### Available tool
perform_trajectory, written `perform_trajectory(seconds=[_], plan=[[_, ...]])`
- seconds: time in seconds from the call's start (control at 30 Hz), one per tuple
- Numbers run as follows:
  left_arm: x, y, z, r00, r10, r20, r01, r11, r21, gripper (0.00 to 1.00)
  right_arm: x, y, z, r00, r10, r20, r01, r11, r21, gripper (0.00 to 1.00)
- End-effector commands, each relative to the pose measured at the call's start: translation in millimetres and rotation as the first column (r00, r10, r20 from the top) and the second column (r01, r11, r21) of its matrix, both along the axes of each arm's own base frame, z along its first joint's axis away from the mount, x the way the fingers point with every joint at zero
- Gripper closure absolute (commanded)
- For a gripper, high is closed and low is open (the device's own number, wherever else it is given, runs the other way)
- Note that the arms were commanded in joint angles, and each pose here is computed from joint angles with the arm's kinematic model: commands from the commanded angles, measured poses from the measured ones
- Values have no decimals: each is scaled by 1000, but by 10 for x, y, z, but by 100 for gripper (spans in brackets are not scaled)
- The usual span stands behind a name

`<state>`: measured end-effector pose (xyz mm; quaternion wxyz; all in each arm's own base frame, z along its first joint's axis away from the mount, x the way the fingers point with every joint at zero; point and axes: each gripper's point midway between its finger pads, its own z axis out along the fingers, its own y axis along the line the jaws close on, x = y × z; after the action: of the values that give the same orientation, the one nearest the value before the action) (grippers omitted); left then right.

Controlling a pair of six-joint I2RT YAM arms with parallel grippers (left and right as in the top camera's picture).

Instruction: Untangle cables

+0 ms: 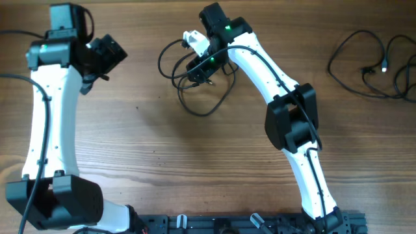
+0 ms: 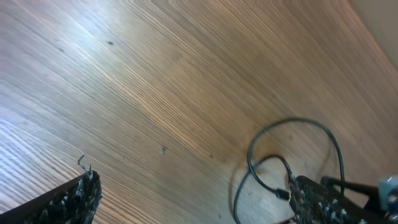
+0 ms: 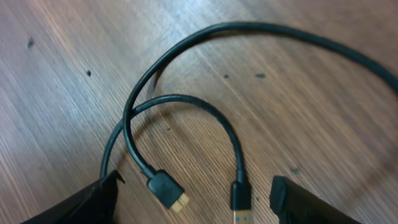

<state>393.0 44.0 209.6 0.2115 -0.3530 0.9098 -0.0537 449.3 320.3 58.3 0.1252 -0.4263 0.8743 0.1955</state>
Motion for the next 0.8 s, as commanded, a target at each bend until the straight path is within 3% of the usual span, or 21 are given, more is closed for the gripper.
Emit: perform_trajectory(seconds=[0.0, 0.17, 0.3, 0.4, 0.53, 0.77], plan=[[-8, 234, 3, 999, 51, 2, -51, 998, 23, 0, -198, 228, -128, 996, 63, -61, -60, 997, 44, 25], [-16, 291, 4, 998, 66, 2, -66, 998, 23, 0, -215, 574, -89, 967, -207, -151, 218, 974, 58, 34], [-37, 288, -6, 998, 66, -7, -66, 998, 23, 0, -13, 671, -104, 909, -413, -50, 414, 910, 21, 34], [-58, 286, -15, 998, 66, -16, -66, 998, 22, 0, 122, 541, -146, 822, -565, 68, 568, 822, -38, 37], [-65, 327, -15, 997, 77, -16, -76, 997, 23, 0, 152, 515, -196, 793, -603, 89, 608, 793, -41, 40], [-182, 659, -29, 986, 166, -31, -165, 986, 19, 0, -112, 568, -571, 844, -535, 19, 535, 840, -91, 43]])
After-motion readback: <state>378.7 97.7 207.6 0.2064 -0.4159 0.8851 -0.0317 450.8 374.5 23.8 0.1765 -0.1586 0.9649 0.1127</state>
